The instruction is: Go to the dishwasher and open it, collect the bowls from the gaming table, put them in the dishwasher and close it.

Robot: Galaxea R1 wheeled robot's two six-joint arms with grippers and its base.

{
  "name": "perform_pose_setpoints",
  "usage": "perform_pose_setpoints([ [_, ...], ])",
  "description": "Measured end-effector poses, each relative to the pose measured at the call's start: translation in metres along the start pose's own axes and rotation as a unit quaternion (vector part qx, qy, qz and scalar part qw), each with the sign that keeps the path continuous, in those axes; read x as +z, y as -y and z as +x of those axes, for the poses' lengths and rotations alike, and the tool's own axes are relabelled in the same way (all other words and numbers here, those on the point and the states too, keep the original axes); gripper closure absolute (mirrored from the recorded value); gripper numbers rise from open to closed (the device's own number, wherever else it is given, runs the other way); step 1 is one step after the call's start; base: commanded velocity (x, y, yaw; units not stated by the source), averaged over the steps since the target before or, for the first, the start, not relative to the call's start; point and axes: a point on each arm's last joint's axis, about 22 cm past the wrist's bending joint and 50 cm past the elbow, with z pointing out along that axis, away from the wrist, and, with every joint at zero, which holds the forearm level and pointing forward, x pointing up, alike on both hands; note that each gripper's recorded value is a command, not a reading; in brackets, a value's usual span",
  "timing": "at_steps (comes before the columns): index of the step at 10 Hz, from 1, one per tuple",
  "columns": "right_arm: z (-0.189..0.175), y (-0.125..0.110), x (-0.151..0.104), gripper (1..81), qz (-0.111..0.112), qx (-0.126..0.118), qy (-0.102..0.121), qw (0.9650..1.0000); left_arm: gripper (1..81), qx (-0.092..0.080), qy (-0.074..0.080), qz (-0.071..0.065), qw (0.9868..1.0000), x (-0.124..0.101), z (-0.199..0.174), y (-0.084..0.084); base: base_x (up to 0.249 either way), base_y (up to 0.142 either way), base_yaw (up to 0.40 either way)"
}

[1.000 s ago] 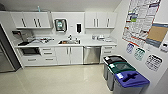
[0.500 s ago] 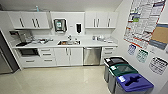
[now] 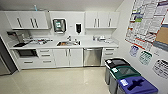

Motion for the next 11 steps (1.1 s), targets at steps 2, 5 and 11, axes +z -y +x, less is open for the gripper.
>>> perform_pose_setpoints([
  [2,-0.0001,-0.0002,-0.0001,1.0,0.000,0.000,0.000,1.0000,1.0,0.000,0.000,-0.001,1.0000,0.0005,-0.0003,-0.0011,0.146,0.000,0.000],
  [5,0.0000,-0.0001,-0.0001,1.0,0.000,0.000,0.000,1.0000,1.0,0.000,0.000,-0.001,1.0000,0.0006,0.0001,-0.0016,0.146,0.000,0.000],
  [11,0.0016,-0.0001,0.0001,1.0,0.000,0.000,0.000,1.0000,1.0,0.000,0.000,-0.001,1.0000,0.0007,0.0010,-0.0016,0.112,0.000,0.000],
])
